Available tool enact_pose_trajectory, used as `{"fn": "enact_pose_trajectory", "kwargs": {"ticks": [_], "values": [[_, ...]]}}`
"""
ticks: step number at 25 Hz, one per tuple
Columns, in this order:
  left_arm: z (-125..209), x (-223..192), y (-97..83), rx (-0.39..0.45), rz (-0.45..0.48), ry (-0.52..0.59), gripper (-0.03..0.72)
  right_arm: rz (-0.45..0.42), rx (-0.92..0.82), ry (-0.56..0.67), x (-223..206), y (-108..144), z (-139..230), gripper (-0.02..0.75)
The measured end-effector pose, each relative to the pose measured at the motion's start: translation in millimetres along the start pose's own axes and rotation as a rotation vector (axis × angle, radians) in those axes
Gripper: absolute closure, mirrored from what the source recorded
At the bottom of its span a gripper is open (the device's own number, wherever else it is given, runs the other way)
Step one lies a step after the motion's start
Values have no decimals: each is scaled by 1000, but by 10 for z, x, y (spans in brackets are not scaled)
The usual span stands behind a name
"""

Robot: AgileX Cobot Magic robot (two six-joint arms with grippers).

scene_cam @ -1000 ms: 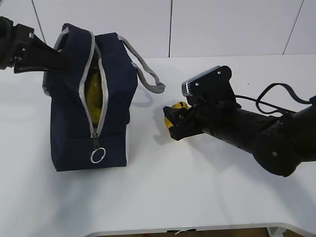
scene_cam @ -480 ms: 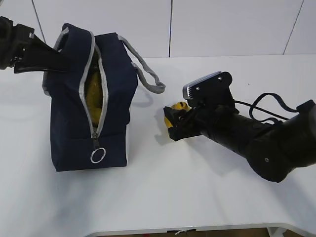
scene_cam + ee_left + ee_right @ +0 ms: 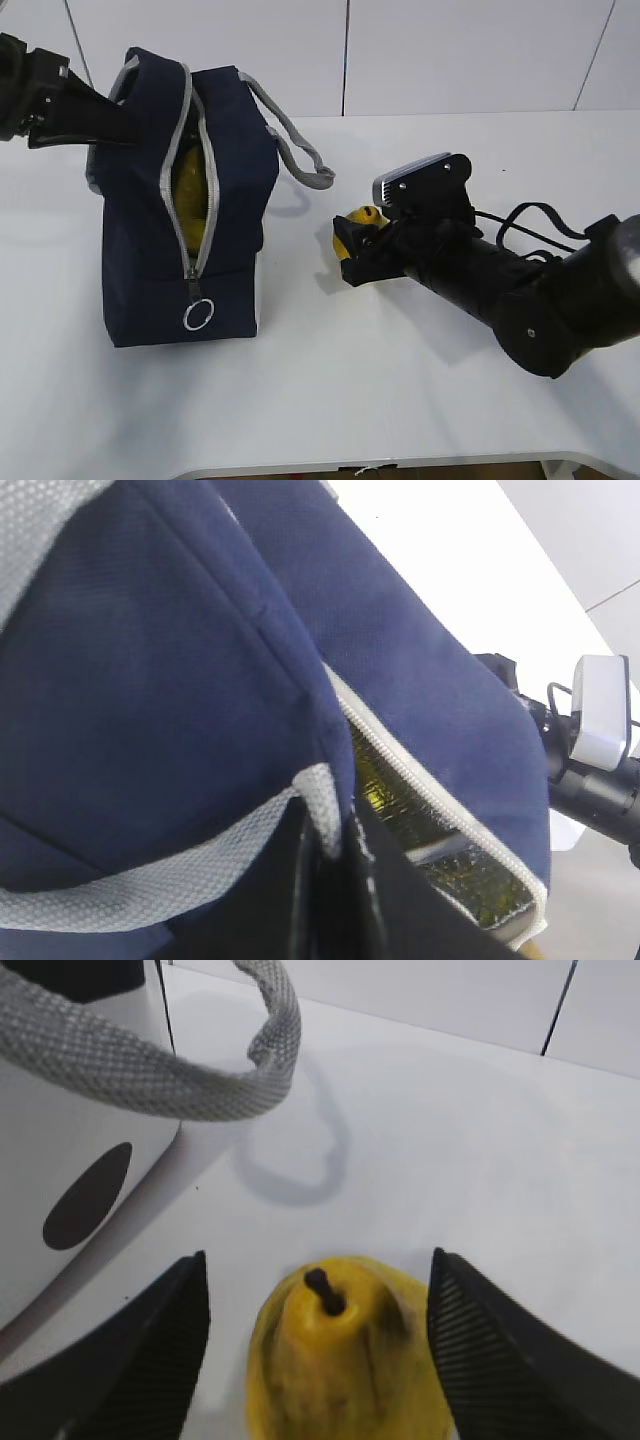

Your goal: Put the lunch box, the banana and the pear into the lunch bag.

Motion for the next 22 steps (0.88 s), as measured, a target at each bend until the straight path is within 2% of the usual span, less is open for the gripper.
{"fn": "enact_pose_trajectory", "kwargs": {"ticks": [12,14,19,22], "values": [[0,0,0,0,0,0,680,12,-4,-32,-13,-12,-22,188],[0,0,0,0,0,0,680,12,-4,-32,-13,-12,-22,216],[0,0,0,0,0,0,680,12,-4,-32,-13,-13,-22,353],[0,0,0,0,0,0,680,14,-5,-34,-13,-16,-25,399]]}}
Point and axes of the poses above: a point on each arm's last joint axis where the gripper is mounted, x pointing back along that axis away from the gripper, y along the wrist's bending axis when the last joint is at zero, z = x × y, the point moved 9 cm from there along -x, pointing out along that axis toward the gripper, and after that the axes turned 8 degrees about x, right-handed, at the moved point
